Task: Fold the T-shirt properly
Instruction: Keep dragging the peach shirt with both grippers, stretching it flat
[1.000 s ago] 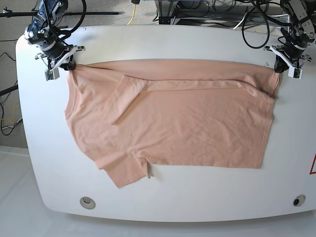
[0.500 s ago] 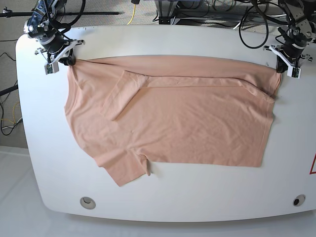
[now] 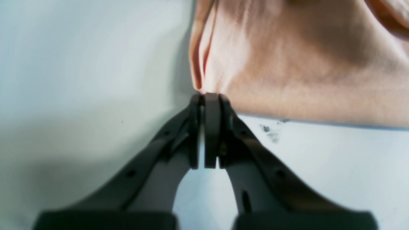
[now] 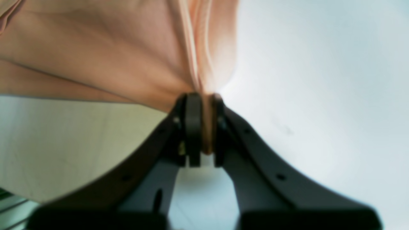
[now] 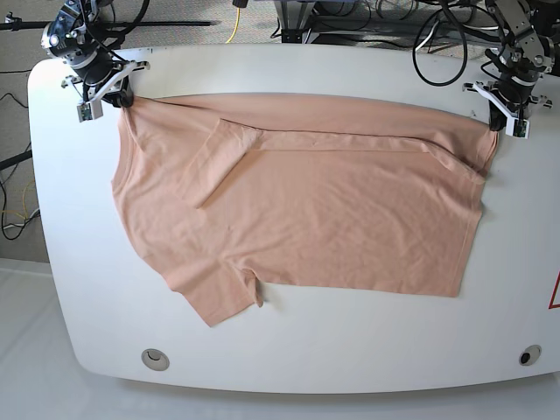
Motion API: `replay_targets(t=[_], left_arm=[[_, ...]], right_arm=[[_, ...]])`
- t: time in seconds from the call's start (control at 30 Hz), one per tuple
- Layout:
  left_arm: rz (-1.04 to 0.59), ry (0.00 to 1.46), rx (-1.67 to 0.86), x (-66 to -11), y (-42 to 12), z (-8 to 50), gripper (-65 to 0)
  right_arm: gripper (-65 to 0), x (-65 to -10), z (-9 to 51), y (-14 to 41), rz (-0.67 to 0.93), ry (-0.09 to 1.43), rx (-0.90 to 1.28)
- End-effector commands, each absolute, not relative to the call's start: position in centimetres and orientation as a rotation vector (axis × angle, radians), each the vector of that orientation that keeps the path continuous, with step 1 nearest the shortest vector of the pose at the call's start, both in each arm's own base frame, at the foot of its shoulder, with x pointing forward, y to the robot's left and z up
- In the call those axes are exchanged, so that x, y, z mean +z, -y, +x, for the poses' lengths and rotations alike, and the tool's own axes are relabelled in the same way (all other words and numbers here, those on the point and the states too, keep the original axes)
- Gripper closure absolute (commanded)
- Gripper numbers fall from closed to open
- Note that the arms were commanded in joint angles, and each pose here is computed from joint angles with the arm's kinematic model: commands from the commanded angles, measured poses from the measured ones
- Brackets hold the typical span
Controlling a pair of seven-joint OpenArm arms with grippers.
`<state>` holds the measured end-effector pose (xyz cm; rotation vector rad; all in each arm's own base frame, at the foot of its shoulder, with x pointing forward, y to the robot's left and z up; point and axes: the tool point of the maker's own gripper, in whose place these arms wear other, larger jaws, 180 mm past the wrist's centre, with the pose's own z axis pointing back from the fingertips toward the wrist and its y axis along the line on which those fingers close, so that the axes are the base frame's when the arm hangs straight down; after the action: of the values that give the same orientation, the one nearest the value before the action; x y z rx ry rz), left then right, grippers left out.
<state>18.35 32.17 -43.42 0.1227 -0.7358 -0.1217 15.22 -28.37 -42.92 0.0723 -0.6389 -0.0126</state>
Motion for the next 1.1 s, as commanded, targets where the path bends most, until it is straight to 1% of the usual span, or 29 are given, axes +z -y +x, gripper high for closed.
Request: replay_targets(t=[0.0,0.23,0.63,0.93,1.07], left_arm=[[0.174,0.315,-0.179,-48.5,-32.9,10.2,0.0],[0.168,0.282,-0.180,-48.9,-32.8,8.6,0.0],[0.150,0.161,-0.187,-51.1,-32.5,4.9,0.0],[0.155,0.152,-0.190,-51.0,-32.6,4.4,0.0],[0.182,0.195,-0.208,-49.8,-32.9,5.9,0.0]], right_arm=[[-0.6,-44.0,12.4,30.3,-0.003,0.518,-0.034],[-0.6,-43.9,11.6,31.0,-0.019,0.506,-0.047],[-0.6,-44.3,11.4,30.3,-0.004,0.496,-0.040],[-0.6,-44.7,11.4,29.3,0.019,0.484,-0.015],[-0.6,-44.8,11.2,29.2,0.021,0.481,-0.015]])
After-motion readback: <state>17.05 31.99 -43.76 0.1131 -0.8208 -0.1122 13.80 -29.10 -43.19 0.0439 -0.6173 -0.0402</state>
